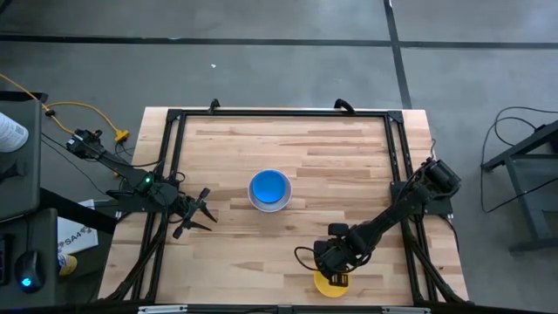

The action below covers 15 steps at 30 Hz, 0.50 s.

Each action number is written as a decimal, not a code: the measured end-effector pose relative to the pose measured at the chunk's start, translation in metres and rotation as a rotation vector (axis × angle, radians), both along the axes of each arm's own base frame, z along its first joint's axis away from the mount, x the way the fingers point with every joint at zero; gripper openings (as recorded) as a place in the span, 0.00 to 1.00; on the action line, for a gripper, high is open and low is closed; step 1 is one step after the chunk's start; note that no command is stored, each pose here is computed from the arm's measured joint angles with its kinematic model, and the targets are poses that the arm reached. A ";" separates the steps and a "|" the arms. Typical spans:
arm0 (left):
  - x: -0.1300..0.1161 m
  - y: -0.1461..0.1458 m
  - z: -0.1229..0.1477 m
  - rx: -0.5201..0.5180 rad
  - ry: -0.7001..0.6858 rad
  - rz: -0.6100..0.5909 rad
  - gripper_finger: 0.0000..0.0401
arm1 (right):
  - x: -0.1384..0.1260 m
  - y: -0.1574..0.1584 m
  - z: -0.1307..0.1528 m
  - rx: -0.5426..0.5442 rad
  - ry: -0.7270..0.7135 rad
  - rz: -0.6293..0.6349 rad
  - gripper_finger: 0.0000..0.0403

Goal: Nest bowls inside each other
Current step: Stack the yellow bowl into the blue bowl

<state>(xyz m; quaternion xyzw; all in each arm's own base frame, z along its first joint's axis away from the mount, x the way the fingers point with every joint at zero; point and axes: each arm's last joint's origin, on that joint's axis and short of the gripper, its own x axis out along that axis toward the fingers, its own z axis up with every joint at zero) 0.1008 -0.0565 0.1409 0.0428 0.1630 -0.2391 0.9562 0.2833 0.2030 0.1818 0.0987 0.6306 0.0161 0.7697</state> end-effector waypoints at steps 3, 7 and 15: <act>0.000 0.000 0.000 0.000 0.000 0.000 0.35 | 0.000 0.000 0.000 -0.001 0.002 0.000 0.29; 0.000 0.000 0.000 0.000 0.000 0.000 0.35 | 0.000 0.000 0.000 -0.002 0.002 0.000 0.29; 0.000 0.000 0.000 0.000 0.000 0.000 0.35 | 0.002 0.002 -0.006 -0.003 0.003 0.000 0.29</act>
